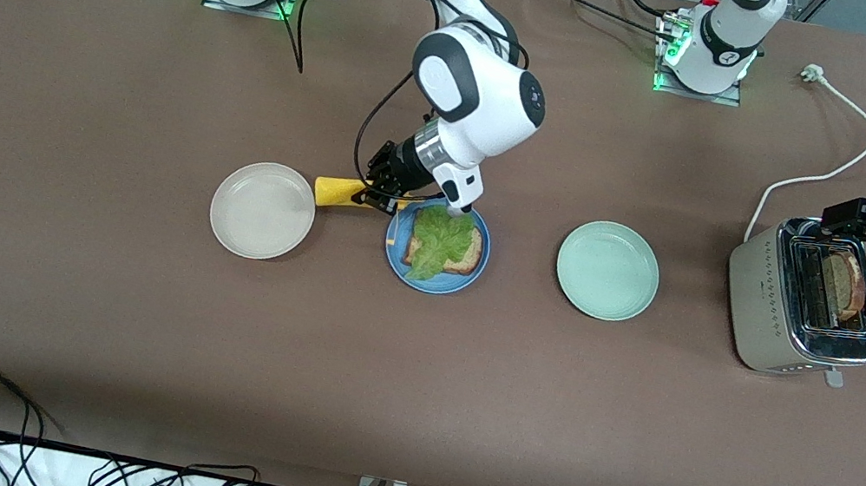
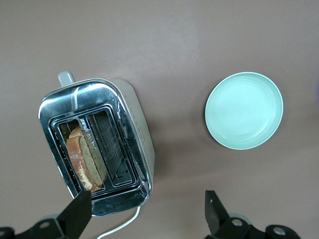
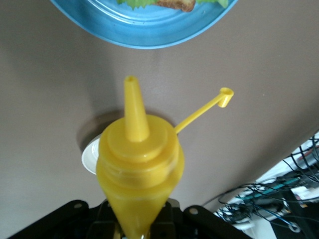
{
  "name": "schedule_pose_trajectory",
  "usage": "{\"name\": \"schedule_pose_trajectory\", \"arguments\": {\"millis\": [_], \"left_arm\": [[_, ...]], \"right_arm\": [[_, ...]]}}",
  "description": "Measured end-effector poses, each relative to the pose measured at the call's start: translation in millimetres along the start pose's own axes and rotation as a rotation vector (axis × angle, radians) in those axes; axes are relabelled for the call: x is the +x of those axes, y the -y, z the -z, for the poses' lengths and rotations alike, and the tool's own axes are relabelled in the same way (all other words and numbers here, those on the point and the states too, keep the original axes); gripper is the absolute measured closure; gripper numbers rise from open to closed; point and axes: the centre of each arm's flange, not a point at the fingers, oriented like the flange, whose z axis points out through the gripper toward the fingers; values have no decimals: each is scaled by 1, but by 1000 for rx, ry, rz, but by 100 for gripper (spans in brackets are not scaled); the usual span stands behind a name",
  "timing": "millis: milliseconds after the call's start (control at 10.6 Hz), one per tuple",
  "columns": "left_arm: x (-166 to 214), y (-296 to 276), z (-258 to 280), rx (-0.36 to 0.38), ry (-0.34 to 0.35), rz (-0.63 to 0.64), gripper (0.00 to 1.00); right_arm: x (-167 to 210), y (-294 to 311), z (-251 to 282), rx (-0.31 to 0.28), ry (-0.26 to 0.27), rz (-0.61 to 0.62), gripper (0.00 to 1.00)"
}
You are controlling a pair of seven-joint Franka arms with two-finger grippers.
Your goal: Make sandwich in blue plate with both arms
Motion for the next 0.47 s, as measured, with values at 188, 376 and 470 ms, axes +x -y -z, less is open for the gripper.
{"name": "schedule_pose_trajectory", "arguments": {"millis": [188, 376, 470], "left_arm": [[0, 0, 0, 0, 0, 0, 0], [0, 0, 0, 0, 0, 0, 0], [0, 0, 0, 0, 0, 0, 0]], "right_arm": [[23, 11, -19, -44, 81, 17, 88], [37, 19, -34, -81, 155, 17, 88], [45, 26, -36, -115, 196, 12, 88]]}}
